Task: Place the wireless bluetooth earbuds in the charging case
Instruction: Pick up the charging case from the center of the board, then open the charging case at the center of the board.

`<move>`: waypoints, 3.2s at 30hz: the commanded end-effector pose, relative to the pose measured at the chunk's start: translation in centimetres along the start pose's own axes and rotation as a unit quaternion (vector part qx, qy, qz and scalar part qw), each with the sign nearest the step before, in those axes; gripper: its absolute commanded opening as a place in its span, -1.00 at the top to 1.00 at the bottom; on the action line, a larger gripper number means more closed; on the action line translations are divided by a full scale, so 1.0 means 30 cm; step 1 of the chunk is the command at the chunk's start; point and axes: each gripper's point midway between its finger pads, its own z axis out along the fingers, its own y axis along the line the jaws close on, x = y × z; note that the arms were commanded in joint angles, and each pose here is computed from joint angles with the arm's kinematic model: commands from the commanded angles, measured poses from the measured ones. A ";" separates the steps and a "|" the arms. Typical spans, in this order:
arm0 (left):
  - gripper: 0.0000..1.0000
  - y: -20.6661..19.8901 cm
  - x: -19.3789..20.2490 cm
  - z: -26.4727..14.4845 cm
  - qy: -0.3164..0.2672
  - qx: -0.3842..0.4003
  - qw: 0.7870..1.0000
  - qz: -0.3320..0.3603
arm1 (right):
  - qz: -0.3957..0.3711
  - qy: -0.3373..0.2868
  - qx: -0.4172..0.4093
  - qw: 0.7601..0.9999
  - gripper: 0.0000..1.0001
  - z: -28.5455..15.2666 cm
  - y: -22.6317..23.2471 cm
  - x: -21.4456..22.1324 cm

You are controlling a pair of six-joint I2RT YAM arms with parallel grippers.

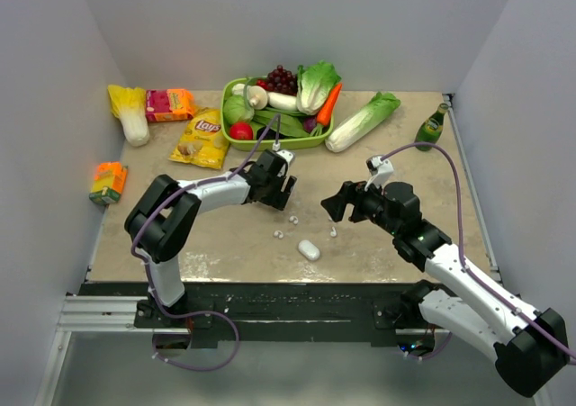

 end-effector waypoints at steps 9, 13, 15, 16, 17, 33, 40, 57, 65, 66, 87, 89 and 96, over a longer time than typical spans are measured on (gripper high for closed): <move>-0.46 0.036 0.178 0.007 0.078 -0.043 0.996 0.002 | 0.006 -0.011 -0.011 1.000 -0.75 0.006 0.019 -0.016; -0.35 0.036 0.187 0.010 0.081 -0.044 0.996 0.004 | 0.007 -0.011 -0.010 1.000 -0.75 0.009 0.018 -0.017; -0.18 0.035 0.182 0.008 0.078 -0.043 0.996 0.004 | 0.006 -0.013 -0.011 1.000 -0.74 0.005 0.021 -0.022; -0.12 0.034 0.174 0.005 0.074 -0.043 0.996 0.004 | 0.006 -0.014 -0.011 1.000 -0.74 0.004 0.021 -0.025; 0.02 0.030 0.170 0.002 0.071 -0.041 0.997 0.003 | 0.005 -0.015 -0.012 1.000 -0.74 0.002 0.023 -0.028; 1.00 -0.033 -0.272 -0.342 -0.260 0.026 0.964 -0.045 | -0.027 -0.023 -0.029 0.999 -0.59 -0.033 0.135 -0.201; 1.00 -0.185 -0.320 -0.703 -0.520 0.202 0.830 -0.009 | -0.037 -0.034 -0.060 0.997 -0.63 -0.081 0.227 -0.264; 1.00 -0.281 -0.118 -0.809 -0.598 0.224 0.757 0.138 | -0.120 0.097 -0.089 0.984 -0.85 -0.020 0.417 -0.018; 1.00 -0.326 -0.073 -0.758 -0.569 0.208 0.777 0.172 | -0.115 0.082 -0.092 0.986 -0.79 0.008 0.458 -0.012; 1.00 -0.325 -0.071 -0.757 -0.569 0.205 0.778 0.172 | -0.115 0.082 -0.087 0.986 -0.79 0.013 0.452 -0.008; 1.00 -0.345 -0.047 -0.778 -0.572 0.207 0.773 0.182 | -0.105 0.076 -0.022 0.991 -0.65 0.040 0.375 -0.003; 1.00 -0.345 -0.046 -0.779 -0.572 0.206 0.773 0.182 | -0.103 0.076 -0.020 0.992 -0.65 0.037 0.373 -0.002; 1.00 -0.347 -0.034 -0.781 -0.572 0.209 0.772 0.181 | -0.099 0.074 -0.010 0.992 -0.63 0.035 0.359 -0.003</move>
